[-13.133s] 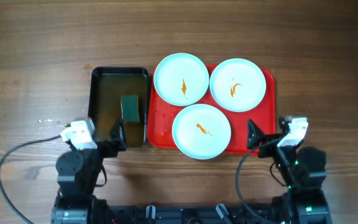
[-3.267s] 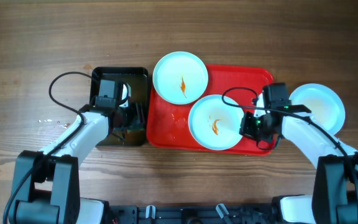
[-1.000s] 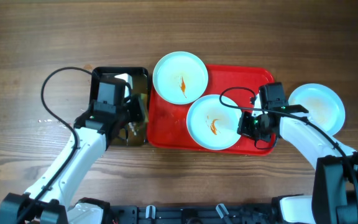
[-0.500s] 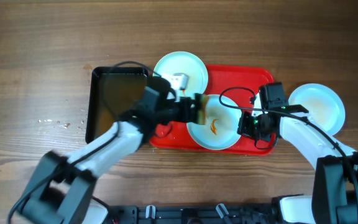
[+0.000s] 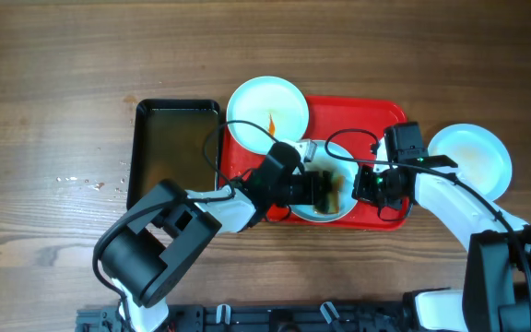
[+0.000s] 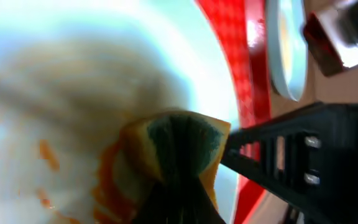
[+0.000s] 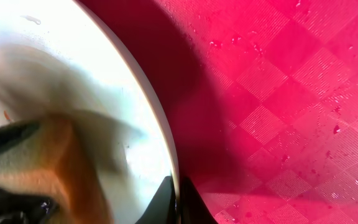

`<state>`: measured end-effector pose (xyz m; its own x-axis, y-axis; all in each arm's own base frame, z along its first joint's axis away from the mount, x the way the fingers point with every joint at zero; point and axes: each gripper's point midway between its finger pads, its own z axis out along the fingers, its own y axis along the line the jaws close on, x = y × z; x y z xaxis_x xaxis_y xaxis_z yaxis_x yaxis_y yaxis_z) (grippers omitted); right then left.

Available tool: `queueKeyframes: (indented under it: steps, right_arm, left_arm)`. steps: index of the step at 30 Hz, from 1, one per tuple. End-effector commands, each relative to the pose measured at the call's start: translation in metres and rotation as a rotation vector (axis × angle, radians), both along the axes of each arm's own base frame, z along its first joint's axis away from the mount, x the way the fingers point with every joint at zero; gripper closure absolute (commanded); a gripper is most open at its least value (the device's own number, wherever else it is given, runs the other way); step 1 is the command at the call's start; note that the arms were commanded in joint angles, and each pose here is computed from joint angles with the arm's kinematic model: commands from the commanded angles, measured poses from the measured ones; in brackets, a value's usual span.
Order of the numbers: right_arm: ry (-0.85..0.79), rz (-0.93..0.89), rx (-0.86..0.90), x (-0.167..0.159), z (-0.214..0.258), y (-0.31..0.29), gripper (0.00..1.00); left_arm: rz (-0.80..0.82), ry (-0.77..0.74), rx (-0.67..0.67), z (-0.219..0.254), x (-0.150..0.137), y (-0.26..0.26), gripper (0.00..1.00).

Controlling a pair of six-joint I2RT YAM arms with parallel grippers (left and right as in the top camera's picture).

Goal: Clean dirty plates on tray and stack at the side
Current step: 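Scrub the held plate with the sponge, then dip sponge in water, then lift the plate with right gripper and stack it on the first plate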

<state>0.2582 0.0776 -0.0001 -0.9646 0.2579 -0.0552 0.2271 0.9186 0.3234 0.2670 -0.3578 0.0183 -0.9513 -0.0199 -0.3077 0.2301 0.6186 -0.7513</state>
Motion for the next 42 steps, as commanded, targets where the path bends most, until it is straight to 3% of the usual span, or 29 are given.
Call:
queueKeyframes:
  steps: [1,6,9,13,17,19,24,27,30,34,37,40,42]
  right_arm:
    - [0.004,0.022,-0.043,-0.004,-0.004,-0.005,0.96]
    - [0.004,0.022,-0.043,-0.004,-0.004,-0.005,0.96]
    - [0.004,0.022,-0.043,-0.004,-0.004,-0.005,0.96]
    - [0.002,0.028,-0.044,-0.004,-0.004,-0.005,0.96]
    - [0.005,0.029,-0.045,-0.005,-0.004,-0.005,0.96]
    - [0.005,0.028,-0.045,-0.005,-0.004,-0.005,0.96]
    - [0.005,0.029,-0.045,-0.005,-0.004,-0.005,0.96]
    - [0.004,0.029,-0.045,-0.005,-0.004,-0.005,0.96]
    - [0.006,0.029,-0.045,-0.005,-0.004,-0.005,0.96]
    - [0.005,0.029,-0.045,-0.005,-0.004,-0.005,0.96]
    - [0.009,0.029,-0.045,-0.006,-0.004,-0.005,0.96]
    - [0.01,0.029,-0.045,-0.006,-0.004,-0.006,0.96]
    - [0.01,0.028,-0.045,-0.006,-0.004,-0.006,0.96]
  left_arm:
    - [0.173,-0.026,0.134,-0.021,0.031,0.032,0.96]
    - [0.219,0.01,0.196,-0.03,0.042,0.06,0.96]
    - [0.16,-0.048,0.224,-0.017,0.039,0.064,0.96]
    - [0.115,-0.095,0.248,0.014,0.031,0.072,0.96]
    - [0.044,-0.253,0.243,0.066,0.027,0.08,0.96]
    - [0.139,-0.275,0.285,0.082,0.039,0.108,0.96]
    - [0.366,-0.222,0.46,0.07,0.072,0.199,0.96]
    - [0.372,-0.234,0.527,0.066,0.079,0.229,0.96]
    - [0.417,-0.204,0.676,0.051,0.078,0.269,0.96]
    - [0.377,-0.13,0.761,0.021,0.069,0.287,0.95]
    - [0.363,-0.084,0.782,0.005,0.065,0.289,0.78]
    - [0.353,-0.063,0.793,-0.003,0.063,0.29,0.41]
    - [0.368,-0.068,0.823,-0.005,0.065,0.296,0.39]
